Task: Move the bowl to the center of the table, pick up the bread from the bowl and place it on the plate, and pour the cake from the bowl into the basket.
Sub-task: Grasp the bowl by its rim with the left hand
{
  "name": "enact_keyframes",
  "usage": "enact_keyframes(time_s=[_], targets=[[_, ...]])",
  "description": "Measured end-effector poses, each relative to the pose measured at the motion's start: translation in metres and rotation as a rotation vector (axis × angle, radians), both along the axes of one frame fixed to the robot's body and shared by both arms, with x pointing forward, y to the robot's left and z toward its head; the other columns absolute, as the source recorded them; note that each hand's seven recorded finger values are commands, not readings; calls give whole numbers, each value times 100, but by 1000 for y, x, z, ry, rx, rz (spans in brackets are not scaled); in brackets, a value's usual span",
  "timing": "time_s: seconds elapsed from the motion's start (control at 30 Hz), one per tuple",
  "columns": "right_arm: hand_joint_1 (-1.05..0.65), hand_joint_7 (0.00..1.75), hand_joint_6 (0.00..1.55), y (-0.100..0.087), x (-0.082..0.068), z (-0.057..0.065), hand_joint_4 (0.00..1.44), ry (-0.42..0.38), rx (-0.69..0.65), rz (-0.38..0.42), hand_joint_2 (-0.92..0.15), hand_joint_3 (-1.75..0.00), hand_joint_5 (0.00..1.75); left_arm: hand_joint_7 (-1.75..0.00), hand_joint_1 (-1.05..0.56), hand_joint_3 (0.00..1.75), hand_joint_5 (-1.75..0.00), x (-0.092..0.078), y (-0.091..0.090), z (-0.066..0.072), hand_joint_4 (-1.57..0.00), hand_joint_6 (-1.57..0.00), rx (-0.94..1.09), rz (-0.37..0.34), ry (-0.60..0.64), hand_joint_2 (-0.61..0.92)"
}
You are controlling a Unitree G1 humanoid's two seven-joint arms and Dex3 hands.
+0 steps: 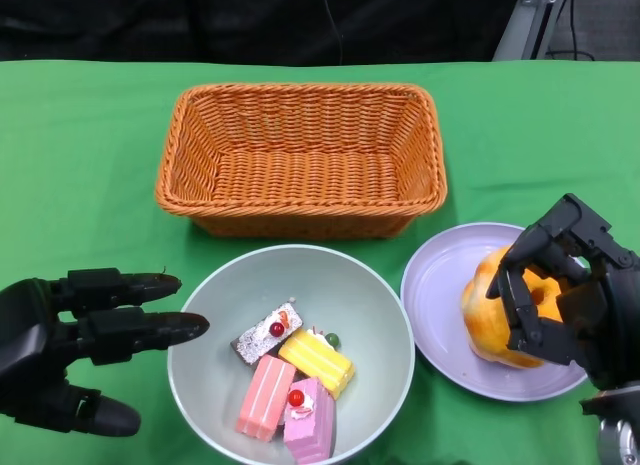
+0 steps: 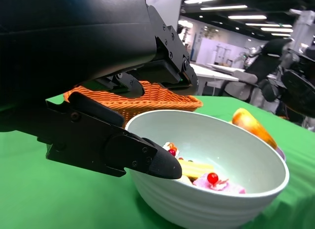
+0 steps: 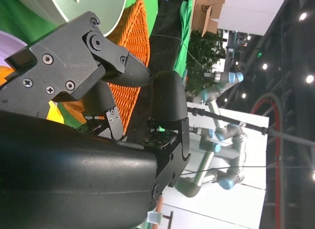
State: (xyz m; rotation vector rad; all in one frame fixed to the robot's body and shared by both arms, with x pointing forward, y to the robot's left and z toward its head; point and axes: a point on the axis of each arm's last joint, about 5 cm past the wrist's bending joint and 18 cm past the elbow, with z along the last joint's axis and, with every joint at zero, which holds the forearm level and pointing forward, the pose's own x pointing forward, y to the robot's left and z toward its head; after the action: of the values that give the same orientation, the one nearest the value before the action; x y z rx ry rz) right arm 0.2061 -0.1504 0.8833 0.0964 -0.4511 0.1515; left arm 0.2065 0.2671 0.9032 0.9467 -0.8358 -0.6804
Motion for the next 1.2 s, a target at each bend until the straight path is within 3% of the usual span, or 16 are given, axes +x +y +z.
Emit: enact_keyframes(time_s=[0.5, 0.77, 0.93, 1.2], targets=[[-14, 164, 49, 1, 0, 0, 65, 15, 32, -9, -50, -119, 175, -3, -51, 6, -4, 8, 0, 10, -57, -63, 85, -39, -113, 92], [-13, 165, 49, 2, 1, 0, 65, 29, 37, -11, -49, -121, 175, -4, -45, 15, -7, 13, -9, -5, -70, -74, 111, -42, -246, 92], [-13, 165, 48, 2, 0, 0, 65, 30, 34, -19, -49, -122, 175, -3, -44, 13, -7, 19, -8, -8, -73, -75, 102, -89, -334, 92], [-15, 163, 49, 3, 0, 0, 66, 38, 45, -19, -47, -122, 175, -3, -47, 9, -7, 28, -13, -12, -80, -80, 142, -204, -366, 92]])
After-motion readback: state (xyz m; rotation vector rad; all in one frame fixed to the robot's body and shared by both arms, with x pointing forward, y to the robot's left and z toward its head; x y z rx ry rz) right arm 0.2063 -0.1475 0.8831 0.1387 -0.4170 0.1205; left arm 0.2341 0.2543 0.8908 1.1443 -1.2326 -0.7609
